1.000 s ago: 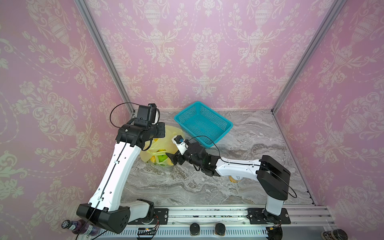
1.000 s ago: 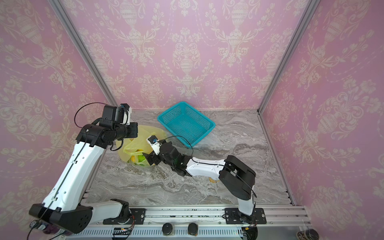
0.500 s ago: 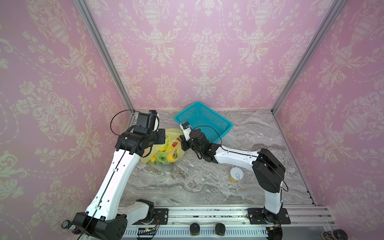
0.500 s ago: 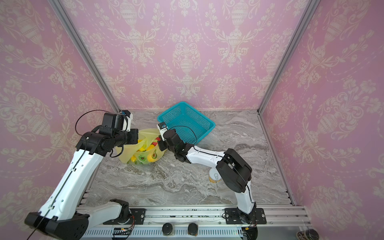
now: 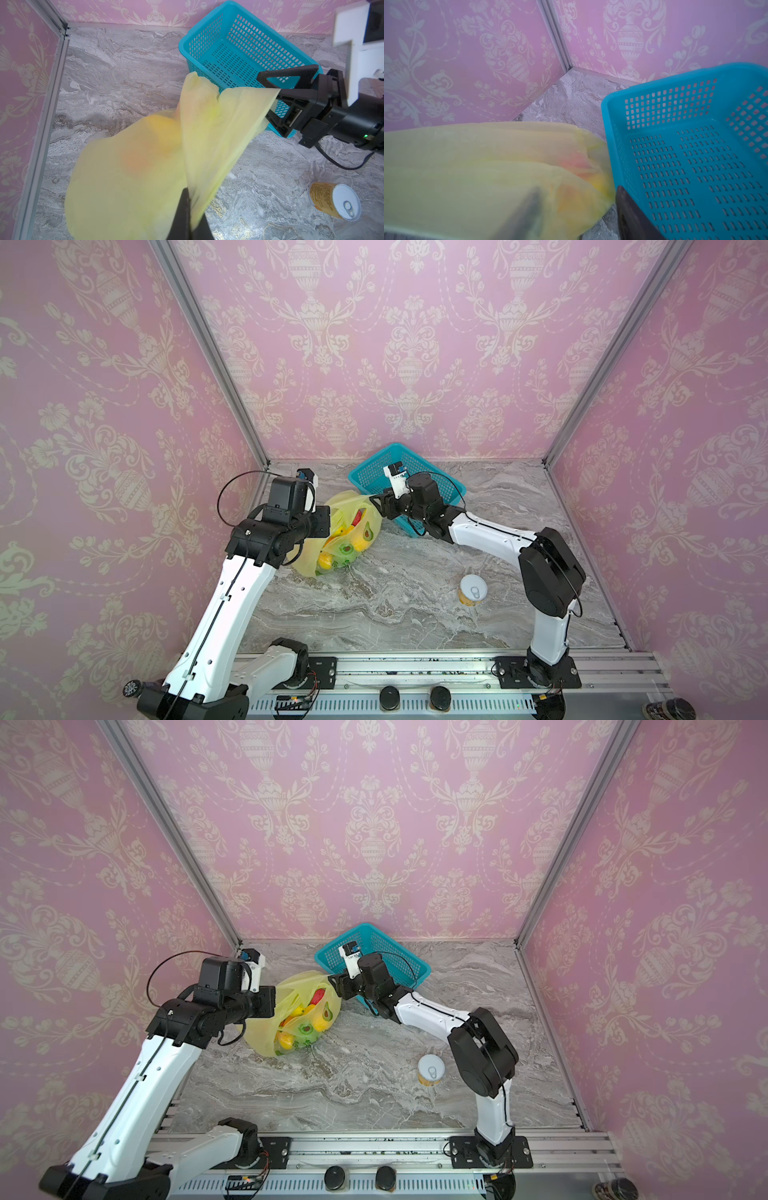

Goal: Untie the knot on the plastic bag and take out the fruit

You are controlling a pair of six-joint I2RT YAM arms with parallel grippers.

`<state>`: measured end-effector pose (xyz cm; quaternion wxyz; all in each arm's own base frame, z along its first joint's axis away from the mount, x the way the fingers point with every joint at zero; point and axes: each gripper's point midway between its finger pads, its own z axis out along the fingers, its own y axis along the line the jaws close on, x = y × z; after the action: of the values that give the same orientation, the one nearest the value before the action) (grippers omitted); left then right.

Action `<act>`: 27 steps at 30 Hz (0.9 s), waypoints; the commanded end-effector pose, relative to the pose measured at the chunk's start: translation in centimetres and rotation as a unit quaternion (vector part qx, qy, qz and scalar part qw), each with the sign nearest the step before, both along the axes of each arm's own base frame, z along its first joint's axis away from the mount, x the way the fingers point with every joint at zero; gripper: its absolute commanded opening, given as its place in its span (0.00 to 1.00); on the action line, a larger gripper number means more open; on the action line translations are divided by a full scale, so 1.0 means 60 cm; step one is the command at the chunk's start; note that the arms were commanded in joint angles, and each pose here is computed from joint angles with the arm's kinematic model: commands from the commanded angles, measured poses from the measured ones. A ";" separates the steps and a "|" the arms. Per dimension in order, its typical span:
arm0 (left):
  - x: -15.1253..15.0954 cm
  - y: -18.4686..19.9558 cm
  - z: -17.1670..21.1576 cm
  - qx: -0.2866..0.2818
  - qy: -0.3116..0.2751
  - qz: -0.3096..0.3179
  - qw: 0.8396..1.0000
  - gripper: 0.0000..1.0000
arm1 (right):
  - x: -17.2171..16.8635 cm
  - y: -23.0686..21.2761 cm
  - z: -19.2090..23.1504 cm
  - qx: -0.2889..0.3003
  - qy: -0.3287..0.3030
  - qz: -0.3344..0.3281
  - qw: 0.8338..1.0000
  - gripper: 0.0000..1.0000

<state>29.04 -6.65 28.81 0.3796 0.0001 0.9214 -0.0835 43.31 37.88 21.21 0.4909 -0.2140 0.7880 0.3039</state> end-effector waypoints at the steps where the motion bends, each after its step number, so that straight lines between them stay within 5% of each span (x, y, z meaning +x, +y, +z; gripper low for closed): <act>1: -0.002 -0.009 -0.021 -0.009 0.010 -0.017 1.000 0.00 | -0.023 -0.038 0.019 -0.013 -0.018 -0.024 0.999 0.75; 7: -0.005 -0.028 -0.062 -0.029 0.038 -0.040 0.998 0.00 | -0.116 -0.044 0.044 -0.068 -0.084 -0.041 0.993 0.82; 14: -0.008 -0.013 -0.073 -0.009 0.040 -0.025 0.999 0.00 | -0.224 0.022 0.043 -0.029 -0.104 0.001 0.994 0.81; 27: -0.010 -0.015 -0.076 -0.013 0.041 -0.027 0.999 0.00 | -0.219 0.111 -0.050 -0.052 -0.029 0.017 0.998 0.86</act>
<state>28.62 -7.87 24.13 0.3323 0.0134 0.9368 -0.1084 29.77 43.90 17.27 0.4945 -0.2817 0.7804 0.2588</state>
